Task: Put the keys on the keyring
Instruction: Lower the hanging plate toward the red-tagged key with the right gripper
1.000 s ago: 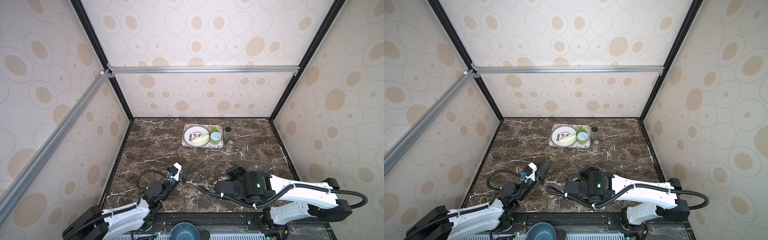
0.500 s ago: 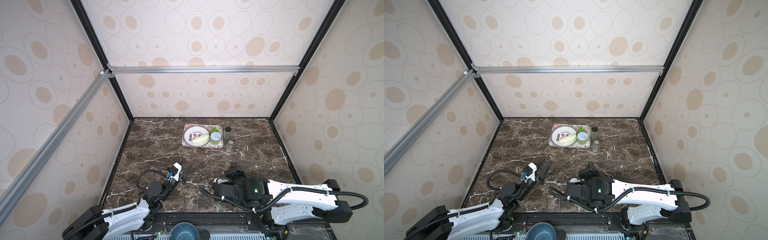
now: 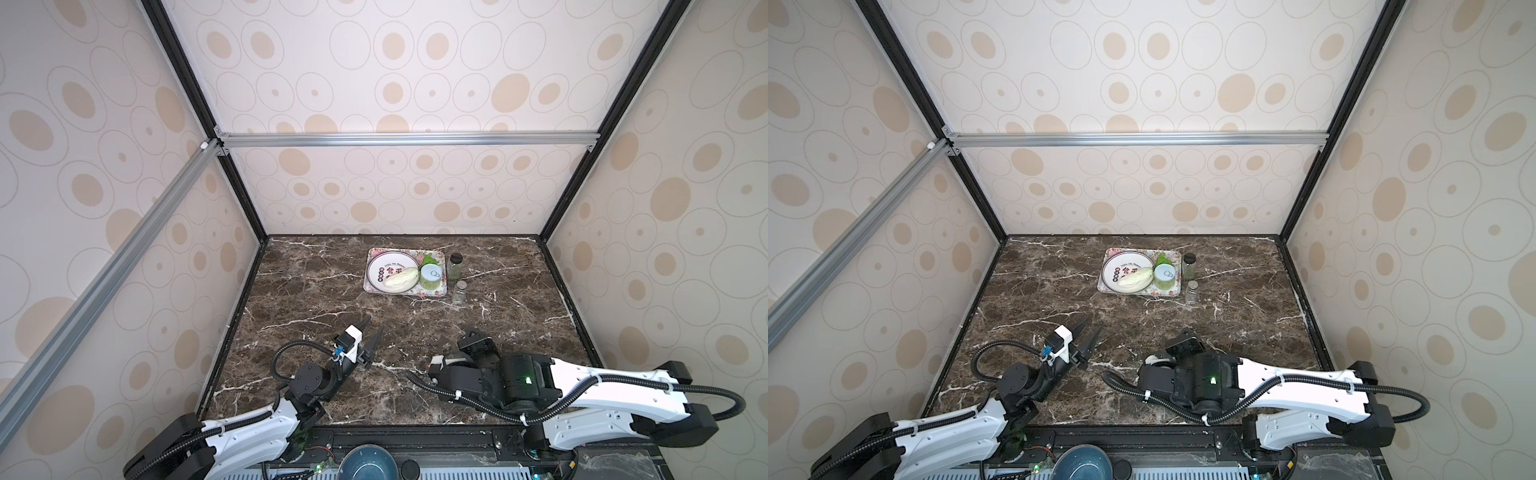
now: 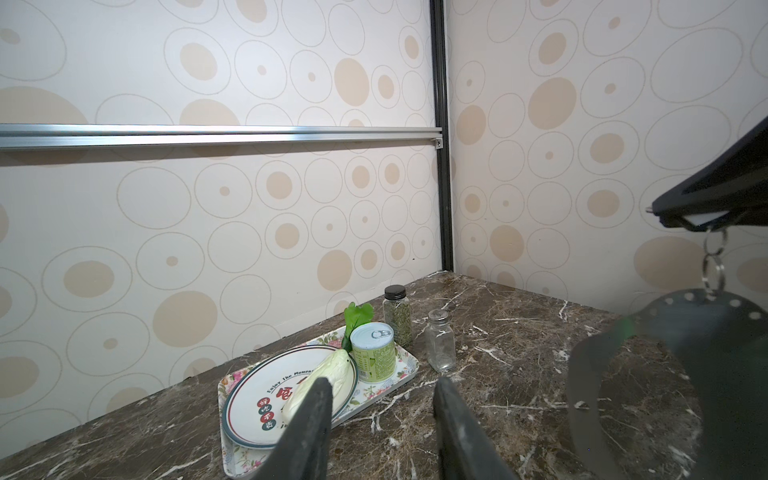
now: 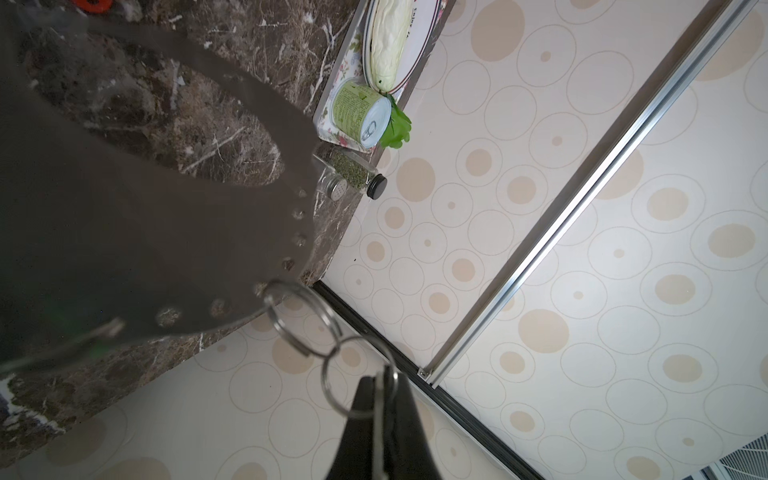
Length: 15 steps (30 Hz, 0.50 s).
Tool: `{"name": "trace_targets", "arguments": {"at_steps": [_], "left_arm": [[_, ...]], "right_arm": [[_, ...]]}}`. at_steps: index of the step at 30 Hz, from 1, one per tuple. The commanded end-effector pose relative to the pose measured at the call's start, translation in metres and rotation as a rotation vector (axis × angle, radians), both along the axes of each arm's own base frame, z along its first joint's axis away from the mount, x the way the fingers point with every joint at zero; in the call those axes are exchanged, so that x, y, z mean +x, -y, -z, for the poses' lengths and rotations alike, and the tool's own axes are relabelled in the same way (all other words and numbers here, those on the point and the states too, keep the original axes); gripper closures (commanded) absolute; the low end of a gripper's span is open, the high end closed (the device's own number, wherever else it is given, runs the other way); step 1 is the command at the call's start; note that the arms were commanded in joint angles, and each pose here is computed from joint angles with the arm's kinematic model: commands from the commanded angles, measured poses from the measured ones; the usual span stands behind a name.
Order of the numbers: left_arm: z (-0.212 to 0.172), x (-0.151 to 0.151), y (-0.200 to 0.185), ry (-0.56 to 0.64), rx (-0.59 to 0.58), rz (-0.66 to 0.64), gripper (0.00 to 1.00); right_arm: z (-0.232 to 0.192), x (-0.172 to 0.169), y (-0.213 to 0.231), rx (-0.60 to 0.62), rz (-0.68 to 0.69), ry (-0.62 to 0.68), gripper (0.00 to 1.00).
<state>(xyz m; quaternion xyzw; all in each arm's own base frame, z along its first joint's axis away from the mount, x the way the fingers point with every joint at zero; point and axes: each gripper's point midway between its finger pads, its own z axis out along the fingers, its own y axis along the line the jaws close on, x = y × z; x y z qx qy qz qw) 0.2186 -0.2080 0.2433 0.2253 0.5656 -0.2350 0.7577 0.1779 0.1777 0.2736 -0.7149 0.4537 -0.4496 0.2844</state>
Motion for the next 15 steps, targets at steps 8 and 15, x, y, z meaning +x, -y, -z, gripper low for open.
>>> {"name": "trace_targets", "arguments": {"at_steps": [8,15], "left_arm": [[-0.004,-0.001,-0.002,0.015,-0.006,-0.004,0.6],[-0.004,-0.001,-0.003,0.015,-0.01,-0.008,0.6]], "right_arm": [[-0.013,0.0,0.006,0.099,0.011,0.03,1.0],[-0.029,-0.002,-0.001,0.292,0.08,-0.009,1.0]]}}
